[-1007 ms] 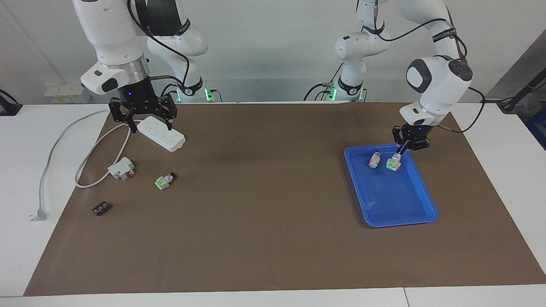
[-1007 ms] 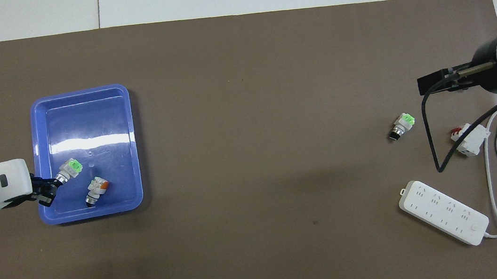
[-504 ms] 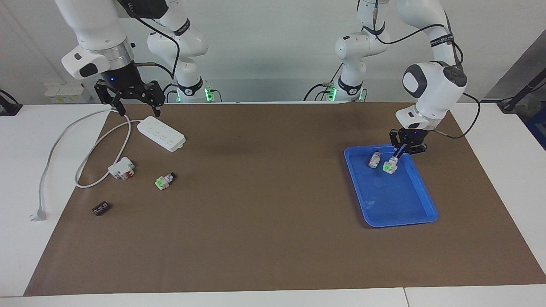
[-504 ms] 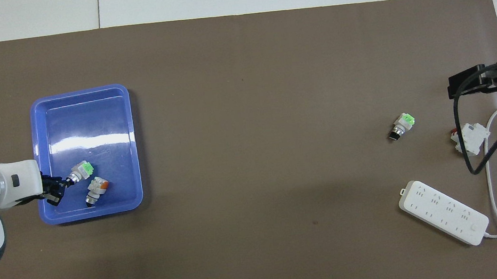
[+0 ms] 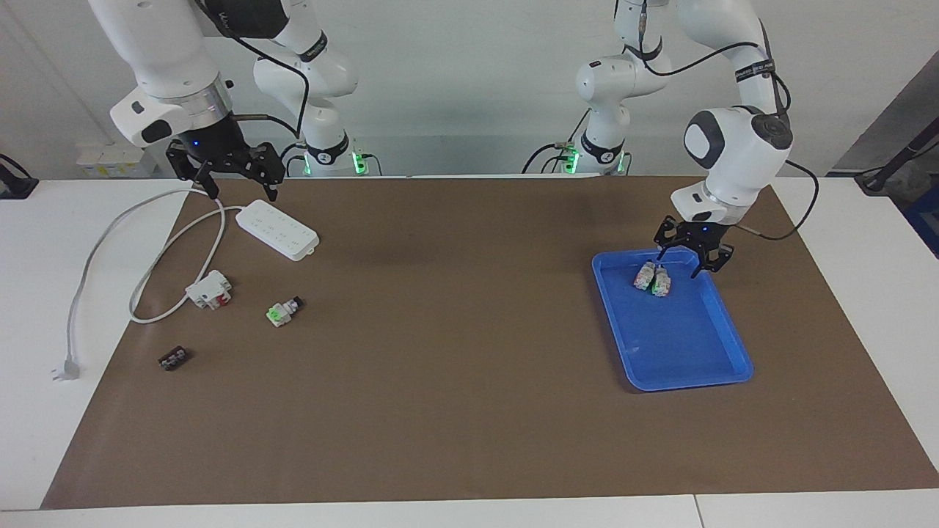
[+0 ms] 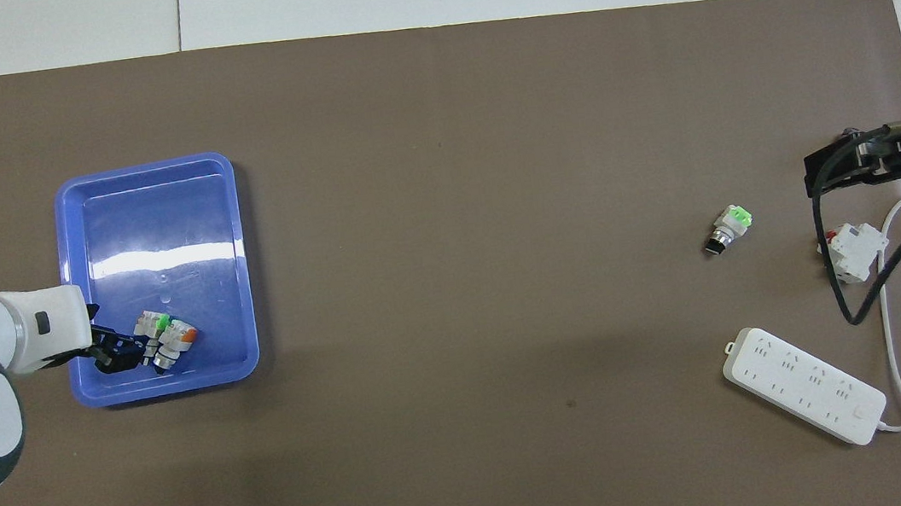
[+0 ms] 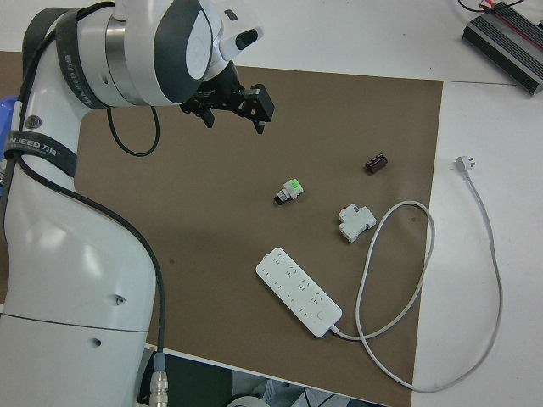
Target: Turn and place switch with both arms
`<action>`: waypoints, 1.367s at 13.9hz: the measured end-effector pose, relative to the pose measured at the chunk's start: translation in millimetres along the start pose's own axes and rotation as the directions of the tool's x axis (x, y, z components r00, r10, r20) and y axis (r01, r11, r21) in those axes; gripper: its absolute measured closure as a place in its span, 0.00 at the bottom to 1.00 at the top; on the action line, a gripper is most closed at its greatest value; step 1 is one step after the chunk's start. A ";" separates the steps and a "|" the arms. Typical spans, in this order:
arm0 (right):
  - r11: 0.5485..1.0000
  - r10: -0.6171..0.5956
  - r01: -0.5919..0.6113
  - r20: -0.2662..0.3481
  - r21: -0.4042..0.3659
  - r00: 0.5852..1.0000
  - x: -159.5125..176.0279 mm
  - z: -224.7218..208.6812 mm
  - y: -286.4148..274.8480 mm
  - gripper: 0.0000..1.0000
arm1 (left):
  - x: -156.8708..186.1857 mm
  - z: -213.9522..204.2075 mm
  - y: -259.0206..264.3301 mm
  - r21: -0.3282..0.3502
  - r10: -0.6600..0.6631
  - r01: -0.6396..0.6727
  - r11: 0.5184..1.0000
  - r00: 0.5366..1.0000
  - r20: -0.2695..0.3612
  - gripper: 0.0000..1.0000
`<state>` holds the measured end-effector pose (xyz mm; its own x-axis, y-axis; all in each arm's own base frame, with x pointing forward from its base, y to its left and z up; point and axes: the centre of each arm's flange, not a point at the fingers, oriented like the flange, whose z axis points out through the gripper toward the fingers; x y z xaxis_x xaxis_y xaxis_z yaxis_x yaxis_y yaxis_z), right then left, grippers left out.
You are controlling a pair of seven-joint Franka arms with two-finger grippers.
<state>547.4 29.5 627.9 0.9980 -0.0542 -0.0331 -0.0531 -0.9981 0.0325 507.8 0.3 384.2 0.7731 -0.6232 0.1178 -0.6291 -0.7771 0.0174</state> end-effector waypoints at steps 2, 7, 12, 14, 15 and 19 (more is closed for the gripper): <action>1.000 0.001 -0.001 0.008 -0.001 1.000 -0.8 3.5 -0.8 0.00 | 10.0 1.3 12.7 -0.003 -0.076 0.076 0.997 0.997 0.000 0.02; 0.998 0.064 -0.064 0.018 -0.004 0.998 -3.2 7.8 -1.0 0.00 | 25.5 3.1 34.0 -0.008 -0.166 0.166 0.986 0.986 0.001 0.01; 0.998 0.066 -0.066 -0.010 0.004 0.998 -3.2 2.1 -1.2 0.00 | 44.1 -32.1 27.9 -0.003 -0.360 0.360 0.933 0.933 0.013 0.01; 0.998 0.067 -0.067 -0.024 0.006 0.997 -2.1 -0.7 -1.0 0.00 | 55.0 -62.6 25.4 0.003 -0.372 0.373 0.928 0.927 0.043 0.01; 0.998 0.067 -0.067 -0.025 0.007 0.997 -2.1 -0.9 -1.0 0.00 | 58.3 -74.1 24.6 0.003 -0.373 0.374 0.928 0.927 0.048 0.01; 0.997 0.072 -0.072 -0.023 0.007 0.997 -1.8 -0.3 2.1 0.00 | 56.8 -119.8 27.1 0.031 -0.362 0.361 0.932 0.927 0.098 0.01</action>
<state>545.5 27.6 628.3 0.9921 -0.1256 -0.0074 -0.1254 -0.9917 0.0283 525.0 -45.7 510.3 0.9523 -0.3050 0.0054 -0.3050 -0.9519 0.0282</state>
